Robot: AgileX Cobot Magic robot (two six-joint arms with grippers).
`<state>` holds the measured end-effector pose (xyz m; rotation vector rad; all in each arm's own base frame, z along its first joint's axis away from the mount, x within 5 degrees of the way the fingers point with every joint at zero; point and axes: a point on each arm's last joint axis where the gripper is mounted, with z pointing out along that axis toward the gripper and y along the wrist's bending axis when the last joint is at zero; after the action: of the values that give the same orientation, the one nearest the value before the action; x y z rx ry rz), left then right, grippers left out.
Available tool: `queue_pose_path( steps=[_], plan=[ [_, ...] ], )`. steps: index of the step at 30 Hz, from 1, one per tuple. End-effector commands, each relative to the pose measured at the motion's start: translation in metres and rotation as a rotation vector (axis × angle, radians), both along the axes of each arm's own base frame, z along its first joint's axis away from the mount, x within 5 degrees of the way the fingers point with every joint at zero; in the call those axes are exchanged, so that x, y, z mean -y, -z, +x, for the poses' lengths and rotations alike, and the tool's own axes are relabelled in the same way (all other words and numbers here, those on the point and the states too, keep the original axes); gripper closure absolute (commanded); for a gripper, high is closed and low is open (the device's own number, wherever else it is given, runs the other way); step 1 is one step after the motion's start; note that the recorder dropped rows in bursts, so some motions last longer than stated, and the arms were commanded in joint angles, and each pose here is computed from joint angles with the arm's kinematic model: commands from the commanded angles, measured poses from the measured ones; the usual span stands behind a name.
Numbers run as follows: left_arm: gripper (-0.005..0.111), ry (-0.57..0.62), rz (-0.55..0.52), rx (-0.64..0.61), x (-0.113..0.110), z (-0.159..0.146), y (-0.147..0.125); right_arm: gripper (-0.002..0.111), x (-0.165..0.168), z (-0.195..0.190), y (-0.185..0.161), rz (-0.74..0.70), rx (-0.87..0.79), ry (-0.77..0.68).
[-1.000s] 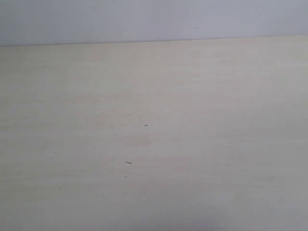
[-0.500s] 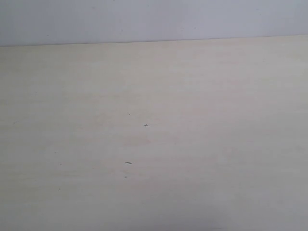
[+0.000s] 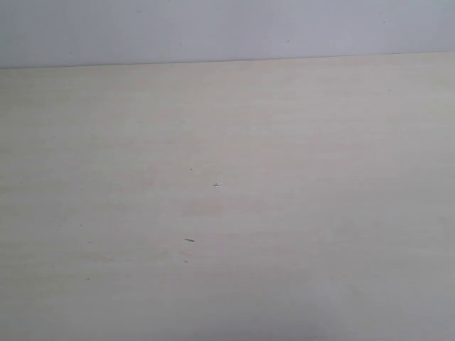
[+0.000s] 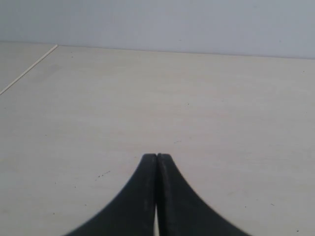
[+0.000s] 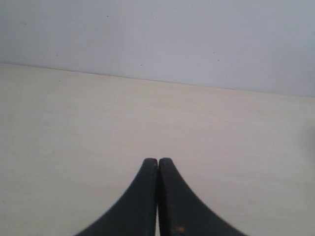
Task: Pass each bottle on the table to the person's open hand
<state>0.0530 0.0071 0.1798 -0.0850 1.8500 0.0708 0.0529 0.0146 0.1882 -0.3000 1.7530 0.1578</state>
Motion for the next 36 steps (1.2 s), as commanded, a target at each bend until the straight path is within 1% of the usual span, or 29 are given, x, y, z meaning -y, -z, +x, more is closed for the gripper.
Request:
queue_pose_path(
  steps=[1, 31, 36],
  plan=[
    [0.107, -0.002, -0.001, 0.011, -0.0002, -0.0002, -0.0013, 0.108, -0.0001, -0.0002, 0.0005, 0.0, 0.011, -0.003],
    [0.107, -0.002, -0.001, 0.011, -0.0002, -0.0002, -0.0013, 0.108, 0.0, -0.0002, 0.0007, 0.0, 0.009, -0.003],
    [0.107, -0.002, -0.001, 0.011, -0.0002, -0.0002, -0.0013, 0.108, 0.0019, 0.0003, 0.0007, 0.0, 0.009, 0.034]
  ],
)
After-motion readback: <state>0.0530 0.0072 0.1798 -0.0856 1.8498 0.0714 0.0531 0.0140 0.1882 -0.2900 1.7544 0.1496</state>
